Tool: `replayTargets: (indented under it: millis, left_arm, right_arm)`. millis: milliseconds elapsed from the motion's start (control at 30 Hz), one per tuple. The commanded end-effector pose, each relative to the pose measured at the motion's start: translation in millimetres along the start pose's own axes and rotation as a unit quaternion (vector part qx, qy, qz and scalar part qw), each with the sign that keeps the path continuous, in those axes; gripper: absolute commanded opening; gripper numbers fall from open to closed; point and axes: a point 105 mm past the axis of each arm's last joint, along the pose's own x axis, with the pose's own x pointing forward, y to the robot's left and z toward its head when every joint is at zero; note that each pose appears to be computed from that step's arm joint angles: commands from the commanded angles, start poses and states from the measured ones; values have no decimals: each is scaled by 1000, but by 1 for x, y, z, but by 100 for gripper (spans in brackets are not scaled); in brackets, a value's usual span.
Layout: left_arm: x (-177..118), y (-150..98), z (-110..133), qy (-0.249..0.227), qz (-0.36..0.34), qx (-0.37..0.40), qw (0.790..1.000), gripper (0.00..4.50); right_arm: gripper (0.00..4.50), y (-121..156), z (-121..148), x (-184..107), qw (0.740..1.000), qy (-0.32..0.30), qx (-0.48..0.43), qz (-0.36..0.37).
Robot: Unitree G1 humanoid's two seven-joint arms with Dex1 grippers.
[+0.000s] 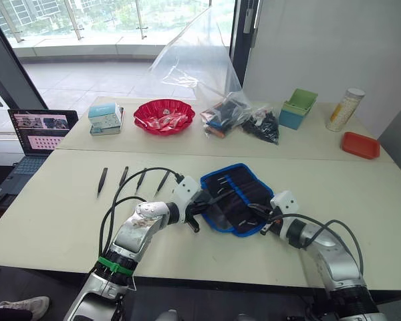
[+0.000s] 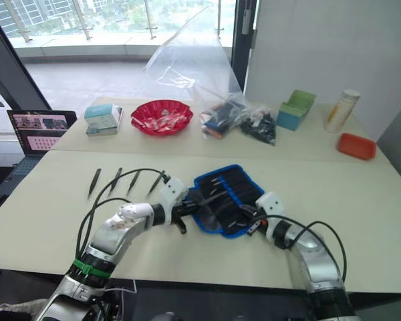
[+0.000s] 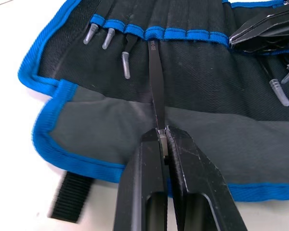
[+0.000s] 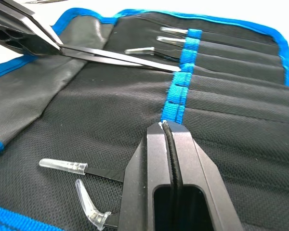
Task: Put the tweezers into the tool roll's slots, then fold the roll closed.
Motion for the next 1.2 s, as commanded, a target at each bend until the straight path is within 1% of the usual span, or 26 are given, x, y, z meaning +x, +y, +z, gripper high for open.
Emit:
replayTargets:
  millis: [33,200,367,700,800,967,1067,1200]
  left_arm:
    - [4,-10,-1,15,-29,20,999,0]
    - [1,-5,-3,22,-21,22,999,0]
    - [0,3,6,19,-17,33,999,0]
    - [17,10,13,20,-13,42,999,0]
    - [17,12,10,33,-17,45,998,0]
    - [4,22,1,64,-12,56,996,0]
    - [5,26,6,52,-5,57,997,0]
    - [19,17,14,33,-18,52,998,0]
  right_arm:
    - [3,12,-33,-3,998,60,29,11]
    - [3,12,-34,-4,998,62,30,10]
    - [3,14,-36,-4,997,65,30,12]
    - [3,14,-39,-3,997,69,29,12]
    - [3,14,-40,-3,997,71,28,11]
    - [3,14,-41,-4,997,71,28,9]
    - [3,15,-42,-4,997,72,29,10]
    - [3,16,-42,-1,997,72,29,13]
